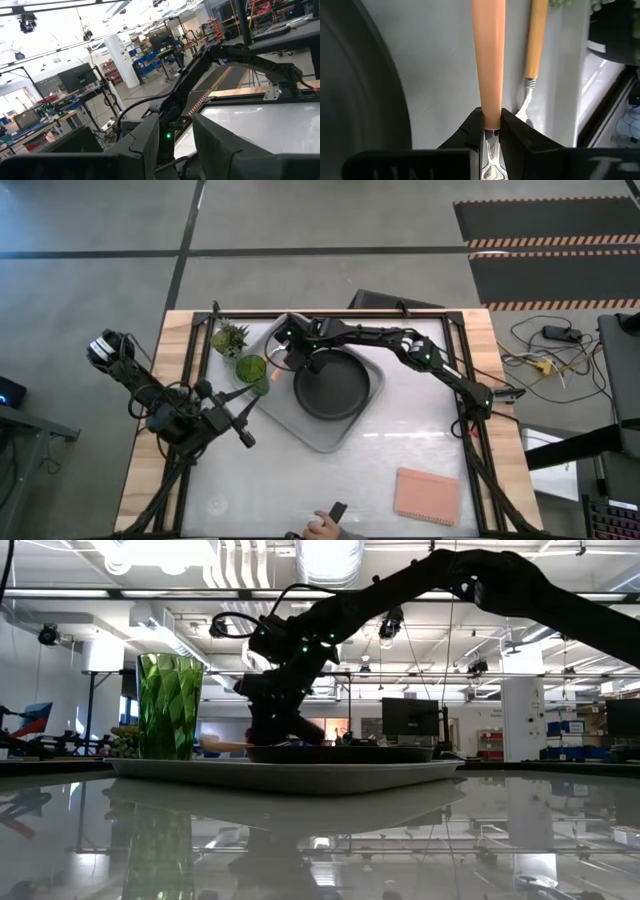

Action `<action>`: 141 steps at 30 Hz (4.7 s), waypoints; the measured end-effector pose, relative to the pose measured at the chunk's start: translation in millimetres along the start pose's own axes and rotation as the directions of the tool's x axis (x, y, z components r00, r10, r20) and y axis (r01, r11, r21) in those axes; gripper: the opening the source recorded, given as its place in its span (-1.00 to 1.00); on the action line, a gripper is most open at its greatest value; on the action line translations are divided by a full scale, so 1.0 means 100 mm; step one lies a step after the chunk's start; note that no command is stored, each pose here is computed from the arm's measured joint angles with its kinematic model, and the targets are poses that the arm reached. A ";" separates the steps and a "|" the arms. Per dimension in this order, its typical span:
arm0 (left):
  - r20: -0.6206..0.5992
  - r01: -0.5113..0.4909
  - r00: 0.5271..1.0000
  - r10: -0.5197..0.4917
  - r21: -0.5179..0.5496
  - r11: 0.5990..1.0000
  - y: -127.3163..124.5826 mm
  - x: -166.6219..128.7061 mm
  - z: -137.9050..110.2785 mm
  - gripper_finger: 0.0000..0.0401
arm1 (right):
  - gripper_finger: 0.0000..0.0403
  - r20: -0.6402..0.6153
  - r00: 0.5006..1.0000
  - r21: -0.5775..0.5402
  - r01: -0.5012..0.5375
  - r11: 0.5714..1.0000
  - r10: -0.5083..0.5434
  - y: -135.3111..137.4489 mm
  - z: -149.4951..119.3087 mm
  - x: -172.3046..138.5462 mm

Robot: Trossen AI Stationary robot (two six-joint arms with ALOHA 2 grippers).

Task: Pick and place plate/cup/fork/spoon on tray
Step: Put the orange fork on the gray tray, then return to Home Position

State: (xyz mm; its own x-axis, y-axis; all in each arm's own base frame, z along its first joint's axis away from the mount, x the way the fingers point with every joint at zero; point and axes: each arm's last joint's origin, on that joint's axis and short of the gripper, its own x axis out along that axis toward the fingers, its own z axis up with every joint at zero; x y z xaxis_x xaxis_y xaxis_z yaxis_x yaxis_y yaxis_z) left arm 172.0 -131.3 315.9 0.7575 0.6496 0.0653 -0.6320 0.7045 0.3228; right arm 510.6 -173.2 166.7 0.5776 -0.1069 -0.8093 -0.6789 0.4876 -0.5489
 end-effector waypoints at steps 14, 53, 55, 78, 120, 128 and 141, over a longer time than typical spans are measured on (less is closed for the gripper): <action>0.000 0.000 1.000 0.000 0.000 1.000 0.00 0.00 0.00 -0.49 | -0.69 0.009 0.999 -0.003 0.039 0.999 -0.038 0.02 -0.01 0.07; 0.021 0.013 1.000 -0.013 -0.003 1.000 -0.01 0.00 0.00 -0.49 | -0.96 0.198 0.960 0.495 0.078 0.866 -0.199 0.20 1.34 -2.71; 0.020 0.013 1.000 -0.013 -0.005 1.000 -0.01 0.00 0.00 -0.49 | -0.96 0.229 0.955 0.485 0.054 0.873 -0.186 0.36 1.45 -2.74; 0.043 0.067 0.997 -0.064 -0.091 0.994 -0.39 0.00 -0.19 -0.49 | -0.96 0.494 0.802 0.540 0.021 0.841 -0.337 2.02 1.40 -2.55; 0.151 0.804 0.595 -0.790 -0.123 0.582 0.83 0.26 -0.33 -1.00 | -0.96 0.507 0.641 0.690 0.098 0.717 -0.576 2.31 0.31 -2.39; 0.224 0.771 0.635 -0.739 -0.138 0.621 1.07 0.16 -0.30 -1.00 | -0.96 0.524 0.628 0.699 0.069 0.711 -0.576 2.29 0.19 -2.42; 0.204 0.722 0.691 -0.694 -0.139 0.678 1.10 0.15 -0.56 -1.00 | -0.96 0.515 0.616 0.713 0.079 0.697 -0.596 2.30 -0.02 -2.47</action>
State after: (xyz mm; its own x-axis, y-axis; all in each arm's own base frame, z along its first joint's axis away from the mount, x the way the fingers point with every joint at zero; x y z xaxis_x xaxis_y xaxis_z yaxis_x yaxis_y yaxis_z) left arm 104.4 -28.5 299.3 0.9950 -0.0986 0.0140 0.0958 0.9863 0.1346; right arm 210.8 -36.3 239.5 0.9940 0.0895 -0.0636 -0.1045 0.9489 -0.2978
